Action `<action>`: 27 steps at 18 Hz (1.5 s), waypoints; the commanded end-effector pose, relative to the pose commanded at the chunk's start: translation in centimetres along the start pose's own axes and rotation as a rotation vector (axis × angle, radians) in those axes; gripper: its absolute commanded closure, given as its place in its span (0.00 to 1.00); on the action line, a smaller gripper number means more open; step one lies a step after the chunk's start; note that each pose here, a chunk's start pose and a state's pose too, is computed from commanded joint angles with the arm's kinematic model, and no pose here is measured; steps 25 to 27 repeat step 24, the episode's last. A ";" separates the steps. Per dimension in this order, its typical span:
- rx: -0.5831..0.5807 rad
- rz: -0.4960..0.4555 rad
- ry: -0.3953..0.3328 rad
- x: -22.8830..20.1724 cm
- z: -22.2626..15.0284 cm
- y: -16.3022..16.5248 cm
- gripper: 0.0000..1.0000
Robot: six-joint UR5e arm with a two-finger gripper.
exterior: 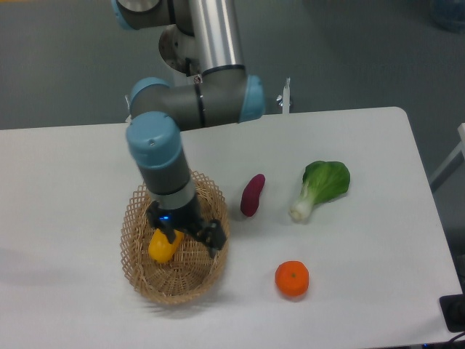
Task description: Place the mango in the basket
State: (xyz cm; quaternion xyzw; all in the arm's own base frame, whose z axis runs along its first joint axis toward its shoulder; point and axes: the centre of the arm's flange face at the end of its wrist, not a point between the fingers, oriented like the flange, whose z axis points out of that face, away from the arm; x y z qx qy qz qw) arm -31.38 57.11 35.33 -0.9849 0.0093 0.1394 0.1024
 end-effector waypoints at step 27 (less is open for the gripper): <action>-0.037 0.240 0.174 -18.0 -6.7 13.6 0.00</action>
